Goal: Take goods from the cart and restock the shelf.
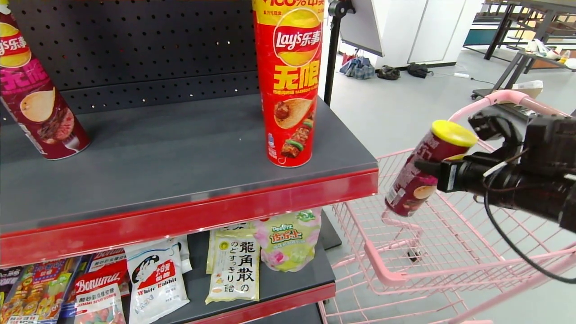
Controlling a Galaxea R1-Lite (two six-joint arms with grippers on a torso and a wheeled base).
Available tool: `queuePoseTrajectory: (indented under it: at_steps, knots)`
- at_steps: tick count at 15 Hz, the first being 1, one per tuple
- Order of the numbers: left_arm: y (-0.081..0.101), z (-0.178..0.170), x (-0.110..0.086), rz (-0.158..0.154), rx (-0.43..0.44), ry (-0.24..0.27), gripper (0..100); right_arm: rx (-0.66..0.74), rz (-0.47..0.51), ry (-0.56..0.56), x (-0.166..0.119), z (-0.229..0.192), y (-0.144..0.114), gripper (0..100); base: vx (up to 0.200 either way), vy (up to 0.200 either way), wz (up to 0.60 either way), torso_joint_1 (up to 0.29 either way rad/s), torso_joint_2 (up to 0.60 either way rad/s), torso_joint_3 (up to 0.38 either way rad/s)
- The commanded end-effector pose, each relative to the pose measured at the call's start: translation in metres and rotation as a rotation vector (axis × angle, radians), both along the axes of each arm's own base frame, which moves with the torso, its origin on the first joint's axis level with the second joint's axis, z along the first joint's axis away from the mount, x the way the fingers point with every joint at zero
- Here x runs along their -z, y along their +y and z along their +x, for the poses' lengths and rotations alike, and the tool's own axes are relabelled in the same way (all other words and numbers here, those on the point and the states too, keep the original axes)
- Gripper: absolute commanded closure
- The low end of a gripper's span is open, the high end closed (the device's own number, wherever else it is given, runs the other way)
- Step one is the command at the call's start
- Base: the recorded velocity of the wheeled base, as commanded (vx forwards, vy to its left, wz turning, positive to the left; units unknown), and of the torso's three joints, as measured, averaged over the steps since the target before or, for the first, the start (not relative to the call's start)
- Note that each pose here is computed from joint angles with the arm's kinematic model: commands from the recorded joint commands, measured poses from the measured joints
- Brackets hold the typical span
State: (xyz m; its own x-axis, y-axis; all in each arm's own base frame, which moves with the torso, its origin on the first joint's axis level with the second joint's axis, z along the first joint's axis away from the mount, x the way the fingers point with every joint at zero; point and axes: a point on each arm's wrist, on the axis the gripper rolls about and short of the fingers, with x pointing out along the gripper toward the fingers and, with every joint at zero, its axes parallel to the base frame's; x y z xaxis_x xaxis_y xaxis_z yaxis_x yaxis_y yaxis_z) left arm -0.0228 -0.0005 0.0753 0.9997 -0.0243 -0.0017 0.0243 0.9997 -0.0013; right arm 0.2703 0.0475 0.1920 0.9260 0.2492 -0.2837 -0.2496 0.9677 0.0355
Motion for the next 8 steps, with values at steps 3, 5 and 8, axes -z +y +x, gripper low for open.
queuePoseTrajectory:
  at_steps: [3,5,8]
  knots:
    - [0.0,0.0,0.0,0.001,0.0,0.001,0,0.01,-0.058,-0.161,-0.1,-0.137,-0.024,100,0.0,0.0,0.0,0.0,0.0,0.0]
    - [0.0,0.0,0.0,0.001,0.0,0.001,0,0.05,-0.067,-0.163,-0.089,-0.18,-0.033,100,0.0,0.0,0.0,0.0,0.0,0.0]
    - [0.0,0.0,0.0,0.001,0.0,0.001,0,0.158,-0.084,-0.141,-0.058,-0.236,-0.045,100,0.0,0.0,0.0,0.0,0.0,0.0]
